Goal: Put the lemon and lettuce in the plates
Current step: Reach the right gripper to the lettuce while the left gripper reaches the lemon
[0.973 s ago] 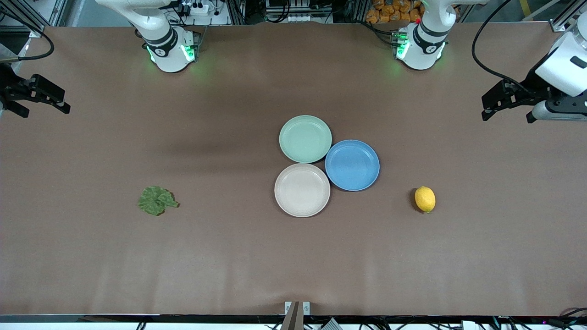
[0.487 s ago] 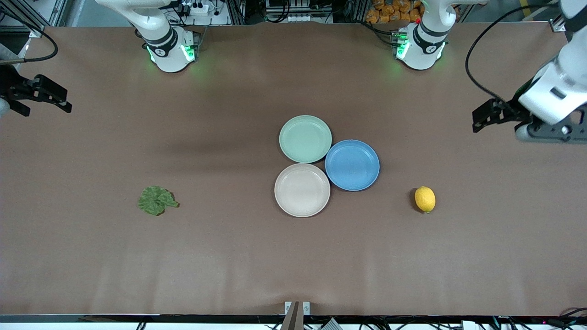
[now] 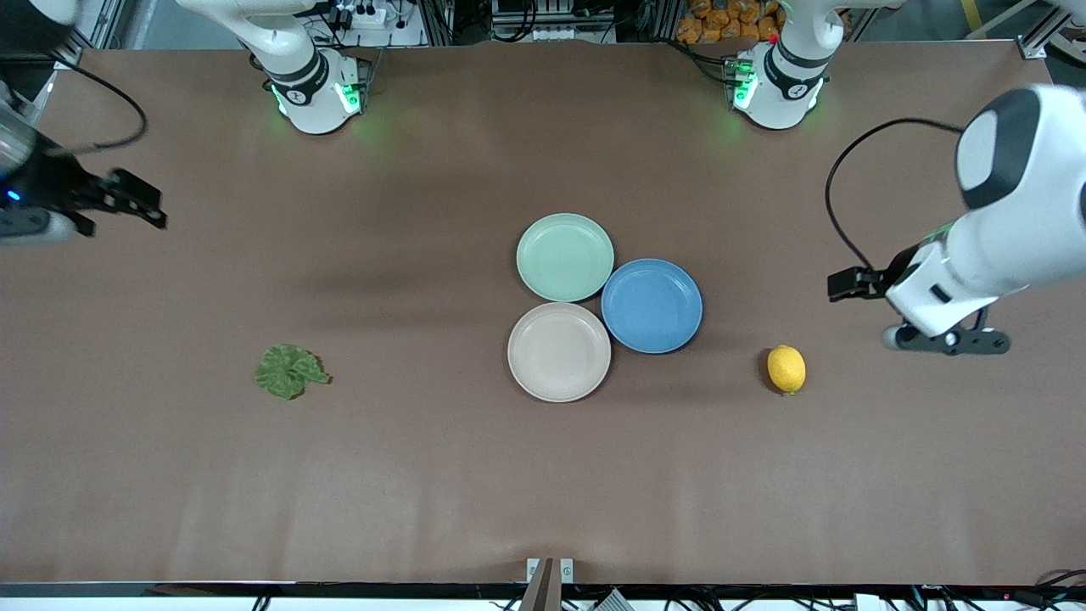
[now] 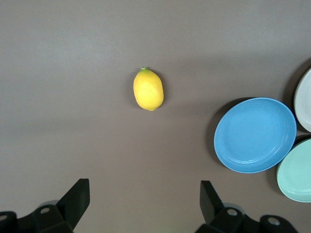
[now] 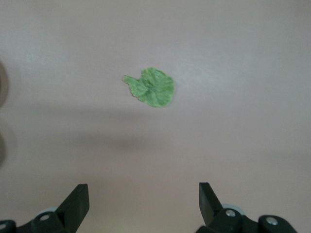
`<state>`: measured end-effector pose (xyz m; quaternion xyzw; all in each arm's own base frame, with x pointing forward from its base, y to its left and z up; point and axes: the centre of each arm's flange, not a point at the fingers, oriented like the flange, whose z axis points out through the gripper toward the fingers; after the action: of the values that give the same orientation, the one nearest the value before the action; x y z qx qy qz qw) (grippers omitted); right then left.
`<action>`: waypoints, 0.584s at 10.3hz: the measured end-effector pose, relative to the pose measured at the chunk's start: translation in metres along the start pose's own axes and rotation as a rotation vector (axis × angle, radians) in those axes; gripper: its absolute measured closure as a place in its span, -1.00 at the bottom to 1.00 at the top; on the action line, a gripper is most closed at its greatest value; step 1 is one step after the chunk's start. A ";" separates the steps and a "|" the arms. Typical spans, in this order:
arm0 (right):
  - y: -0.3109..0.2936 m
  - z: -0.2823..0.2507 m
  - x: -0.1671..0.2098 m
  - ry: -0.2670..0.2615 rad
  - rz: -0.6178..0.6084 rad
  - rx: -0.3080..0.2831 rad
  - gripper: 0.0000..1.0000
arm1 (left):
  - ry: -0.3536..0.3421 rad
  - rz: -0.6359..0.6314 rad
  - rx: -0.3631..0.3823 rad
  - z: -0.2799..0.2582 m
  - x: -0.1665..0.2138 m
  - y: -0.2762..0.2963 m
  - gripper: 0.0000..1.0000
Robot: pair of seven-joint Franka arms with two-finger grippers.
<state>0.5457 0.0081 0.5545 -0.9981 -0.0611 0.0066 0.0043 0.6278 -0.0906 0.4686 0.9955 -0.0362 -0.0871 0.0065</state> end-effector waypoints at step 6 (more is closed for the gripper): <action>-0.034 0.209 0.074 -0.024 -0.040 0.032 -1.00 | -0.078 0.002 0.018 0.107 0.040 -0.006 -1.00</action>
<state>0.6125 0.0530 0.3444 -0.9963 -0.0812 0.0195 0.0197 0.6492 -0.0878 0.3557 0.9913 -0.0380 -0.1258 -0.0038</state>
